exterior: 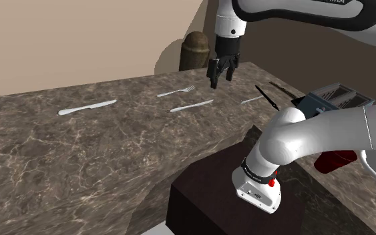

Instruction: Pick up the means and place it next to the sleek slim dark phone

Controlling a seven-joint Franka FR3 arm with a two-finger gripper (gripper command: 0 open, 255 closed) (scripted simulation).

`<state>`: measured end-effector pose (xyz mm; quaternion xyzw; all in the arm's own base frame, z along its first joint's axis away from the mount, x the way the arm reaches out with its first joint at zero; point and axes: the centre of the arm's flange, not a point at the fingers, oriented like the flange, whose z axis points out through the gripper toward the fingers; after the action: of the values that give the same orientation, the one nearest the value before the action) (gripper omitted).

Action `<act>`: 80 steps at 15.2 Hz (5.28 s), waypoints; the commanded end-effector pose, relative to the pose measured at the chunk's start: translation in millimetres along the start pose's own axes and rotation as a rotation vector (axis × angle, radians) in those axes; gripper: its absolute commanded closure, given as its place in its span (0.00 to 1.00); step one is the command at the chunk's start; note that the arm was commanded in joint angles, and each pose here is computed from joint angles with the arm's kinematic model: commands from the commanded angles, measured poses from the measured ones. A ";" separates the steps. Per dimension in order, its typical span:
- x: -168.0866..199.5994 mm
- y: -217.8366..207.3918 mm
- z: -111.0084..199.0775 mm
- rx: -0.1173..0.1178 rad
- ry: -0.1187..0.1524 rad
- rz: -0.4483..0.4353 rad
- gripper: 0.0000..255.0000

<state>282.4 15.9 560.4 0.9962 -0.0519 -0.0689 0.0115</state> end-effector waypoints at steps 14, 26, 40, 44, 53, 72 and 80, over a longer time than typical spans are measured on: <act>100.1 56.4 108.7 -0.022 0.125 -0.895 0.00; 162.5 46.1 179.8 -0.032 0.183 -1.309 0.00; 164.5 45.1 193.1 -0.032 0.182 -1.309 1.00; 164.5 45.1 193.1 -0.032 0.182 -1.309 1.00; 159.5 46.2 156.6 -0.032 0.183 -1.309 1.00; 126.4 123.5 95.0 -0.032 0.183 -1.309 1.00; 94.4 223.9 101.2 -0.032 0.183 -1.309 1.00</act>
<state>343.4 -201.0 452.7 0.8240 0.5660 0.0223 -0.0135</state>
